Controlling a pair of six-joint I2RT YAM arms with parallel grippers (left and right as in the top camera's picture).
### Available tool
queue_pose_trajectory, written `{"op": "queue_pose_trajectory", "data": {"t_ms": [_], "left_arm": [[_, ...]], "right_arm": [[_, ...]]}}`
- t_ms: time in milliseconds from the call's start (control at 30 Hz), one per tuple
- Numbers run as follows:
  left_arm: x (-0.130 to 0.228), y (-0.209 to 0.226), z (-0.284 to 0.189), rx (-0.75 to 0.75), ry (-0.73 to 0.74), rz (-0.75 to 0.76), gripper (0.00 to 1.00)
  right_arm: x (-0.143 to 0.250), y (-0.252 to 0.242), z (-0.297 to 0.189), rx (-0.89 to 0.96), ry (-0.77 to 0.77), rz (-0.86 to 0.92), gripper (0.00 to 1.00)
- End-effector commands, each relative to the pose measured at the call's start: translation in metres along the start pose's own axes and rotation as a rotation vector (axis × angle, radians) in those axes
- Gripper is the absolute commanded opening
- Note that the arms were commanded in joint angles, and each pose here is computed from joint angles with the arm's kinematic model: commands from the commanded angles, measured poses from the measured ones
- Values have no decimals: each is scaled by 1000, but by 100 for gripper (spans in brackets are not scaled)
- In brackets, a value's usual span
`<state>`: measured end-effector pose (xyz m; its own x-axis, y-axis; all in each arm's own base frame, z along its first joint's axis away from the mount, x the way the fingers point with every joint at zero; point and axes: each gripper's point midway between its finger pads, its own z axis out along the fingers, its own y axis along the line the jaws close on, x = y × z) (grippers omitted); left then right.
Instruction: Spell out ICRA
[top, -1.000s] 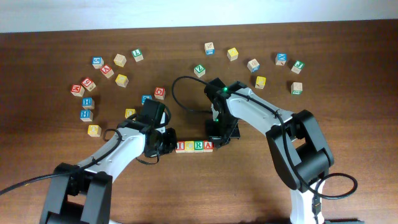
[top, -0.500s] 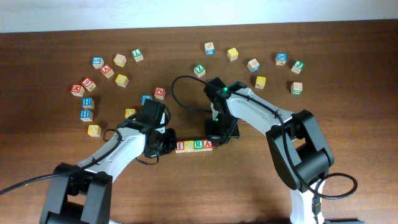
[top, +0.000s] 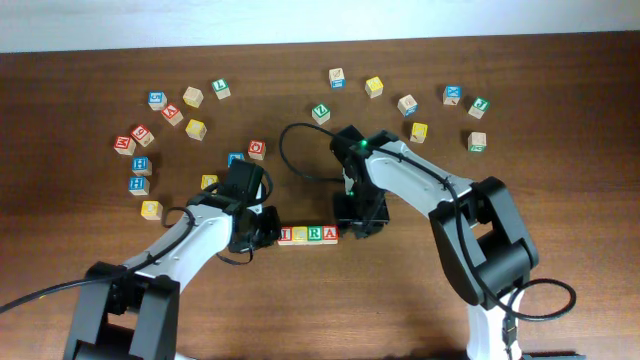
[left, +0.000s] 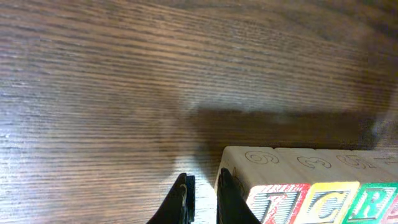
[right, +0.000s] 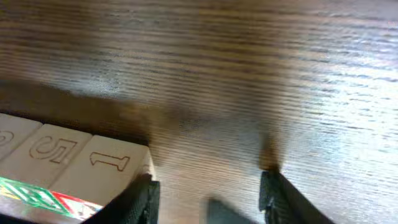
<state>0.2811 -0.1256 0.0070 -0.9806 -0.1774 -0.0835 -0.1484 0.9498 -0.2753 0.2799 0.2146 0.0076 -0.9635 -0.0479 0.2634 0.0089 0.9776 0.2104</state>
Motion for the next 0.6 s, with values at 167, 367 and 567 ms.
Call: {"op": "queue_pose_trajectory", "data": {"t_ms": [167,367,567], "left_arm": [[7,-5,1,20,26,25,7],[6,-1,1,-7,18,23,6],[-1,0,-4,-6,11,8,8]], "right_arm": [[-4,-4,-19,87,-35,-17,61],[-9,-6,-25,111,-56,-19,64],[-15,-17,-50,126,-65,24,66]]}}
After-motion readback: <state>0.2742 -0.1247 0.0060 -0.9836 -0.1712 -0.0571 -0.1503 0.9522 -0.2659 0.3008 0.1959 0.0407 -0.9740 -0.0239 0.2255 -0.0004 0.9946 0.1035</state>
